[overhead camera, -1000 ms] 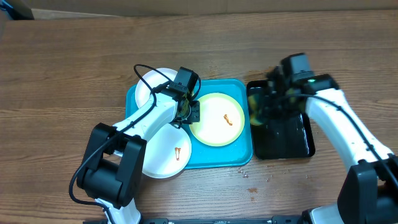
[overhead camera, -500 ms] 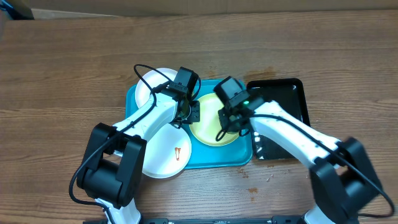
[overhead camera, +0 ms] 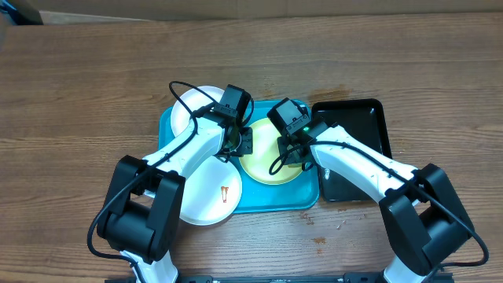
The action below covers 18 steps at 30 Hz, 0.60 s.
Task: Clean dirty plates on tray and stack at the side
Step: 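Scrub the yellow plate with the sponge while the left gripper holds it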
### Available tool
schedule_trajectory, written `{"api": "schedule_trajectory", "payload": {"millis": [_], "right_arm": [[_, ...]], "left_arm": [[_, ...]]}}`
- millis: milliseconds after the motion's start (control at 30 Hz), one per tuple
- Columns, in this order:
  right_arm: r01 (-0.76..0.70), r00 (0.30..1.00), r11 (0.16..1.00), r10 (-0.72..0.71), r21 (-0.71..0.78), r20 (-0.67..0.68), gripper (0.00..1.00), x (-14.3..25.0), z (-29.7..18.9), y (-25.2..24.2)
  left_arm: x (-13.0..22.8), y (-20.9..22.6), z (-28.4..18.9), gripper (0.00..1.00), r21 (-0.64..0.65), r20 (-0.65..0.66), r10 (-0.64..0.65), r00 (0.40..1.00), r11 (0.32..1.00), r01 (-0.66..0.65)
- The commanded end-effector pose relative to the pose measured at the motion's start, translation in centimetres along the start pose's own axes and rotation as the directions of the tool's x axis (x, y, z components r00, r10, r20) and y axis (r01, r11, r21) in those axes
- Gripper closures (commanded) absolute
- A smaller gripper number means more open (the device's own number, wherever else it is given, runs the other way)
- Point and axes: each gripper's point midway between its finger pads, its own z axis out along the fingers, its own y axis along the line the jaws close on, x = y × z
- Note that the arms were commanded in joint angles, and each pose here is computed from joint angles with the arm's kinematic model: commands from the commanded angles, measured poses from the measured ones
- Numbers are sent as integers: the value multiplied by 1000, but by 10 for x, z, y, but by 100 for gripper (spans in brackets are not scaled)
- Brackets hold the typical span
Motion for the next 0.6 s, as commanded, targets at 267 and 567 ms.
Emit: {"api": "schedule_trajectory", "payload": {"millis": [267,567], "right_arm": [[-19,999,1000,19,5,47,46,-14,-2,0],[-76,997,996,75,46,18,96,-1,11,-8]], "left_arm": [[2,8,4,96,-43,-5,-13,1000,999,13],[2,8,4,96,-43,-6,-13,1000,999,13]]}}
